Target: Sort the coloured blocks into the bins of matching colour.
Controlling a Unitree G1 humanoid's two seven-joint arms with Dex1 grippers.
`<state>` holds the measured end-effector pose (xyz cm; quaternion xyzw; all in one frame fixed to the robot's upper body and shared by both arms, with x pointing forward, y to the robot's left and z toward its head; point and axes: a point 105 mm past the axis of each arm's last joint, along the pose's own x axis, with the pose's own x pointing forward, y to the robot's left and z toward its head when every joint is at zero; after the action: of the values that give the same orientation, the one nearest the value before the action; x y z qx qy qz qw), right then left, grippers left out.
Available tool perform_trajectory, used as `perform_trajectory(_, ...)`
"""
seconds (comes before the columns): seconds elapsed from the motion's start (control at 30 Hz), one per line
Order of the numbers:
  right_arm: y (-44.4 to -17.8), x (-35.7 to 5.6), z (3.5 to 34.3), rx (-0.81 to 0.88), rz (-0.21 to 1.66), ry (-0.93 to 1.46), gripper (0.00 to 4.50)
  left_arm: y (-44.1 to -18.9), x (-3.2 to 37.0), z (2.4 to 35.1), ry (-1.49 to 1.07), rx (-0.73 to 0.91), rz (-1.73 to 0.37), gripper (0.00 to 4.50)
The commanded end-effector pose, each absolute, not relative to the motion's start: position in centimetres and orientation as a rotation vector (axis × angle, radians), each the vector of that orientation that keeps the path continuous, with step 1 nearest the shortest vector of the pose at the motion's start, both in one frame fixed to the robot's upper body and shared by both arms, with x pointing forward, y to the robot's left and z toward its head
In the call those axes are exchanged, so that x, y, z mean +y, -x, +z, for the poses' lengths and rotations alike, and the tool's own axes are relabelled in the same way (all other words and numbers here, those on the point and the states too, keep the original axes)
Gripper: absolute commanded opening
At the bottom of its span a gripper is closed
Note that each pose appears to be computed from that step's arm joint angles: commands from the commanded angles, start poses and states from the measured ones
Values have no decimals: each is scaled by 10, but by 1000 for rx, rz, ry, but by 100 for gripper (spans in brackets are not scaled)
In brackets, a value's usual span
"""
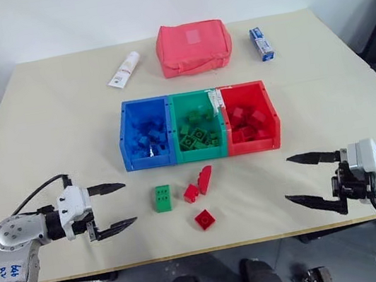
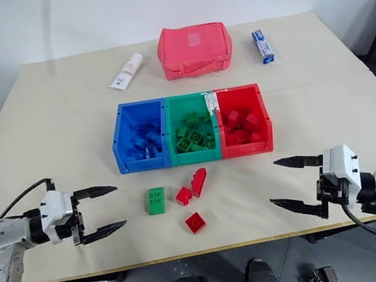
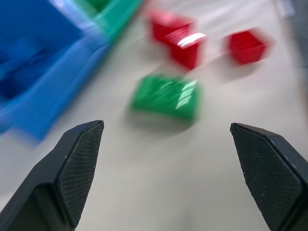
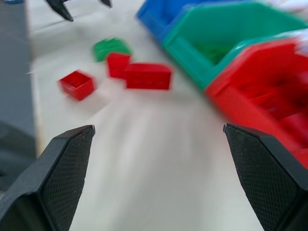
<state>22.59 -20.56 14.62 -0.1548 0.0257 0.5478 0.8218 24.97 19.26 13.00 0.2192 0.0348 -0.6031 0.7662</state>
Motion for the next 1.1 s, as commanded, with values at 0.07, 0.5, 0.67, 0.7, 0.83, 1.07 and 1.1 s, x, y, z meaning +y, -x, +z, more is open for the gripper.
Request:
perform_trajectory(0.07, -217, -198, 153, 55, 1220, 358, 448, -236, 139, 134, -530, 75, -1508, 450)
perform_trajectory(0.5, -203, -180, 153, 50, 1190, 319, 448, -234, 71, 102, -618, 302, -1512, 450)
perform_trajectory(0.67, -199, -177, 152, 48, 1170, 307, 449, -236, 65, 89, -630, 357, -1528, 430)
perform_trajectory(0.7, -199, -177, 151, 48, 1165, 307, 450, -236, 63, 90, -621, 349, -1535, 410)
perform_trajectory(0.83, -198, -179, 151, 52, 1140, 313, 450, -233, 60, 84, -595, 354, -1526, 303)
perform_trajectory(1.07, -195, -184, 147, 59, 1081, 308, 450, -243, 52, 92, -534, 290, -1488, 147)
perform_trajectory(1.1, -194, -185, 146, 60, 1072, 309, 450, -243, 48, 98, -504, 260, -1497, 147)
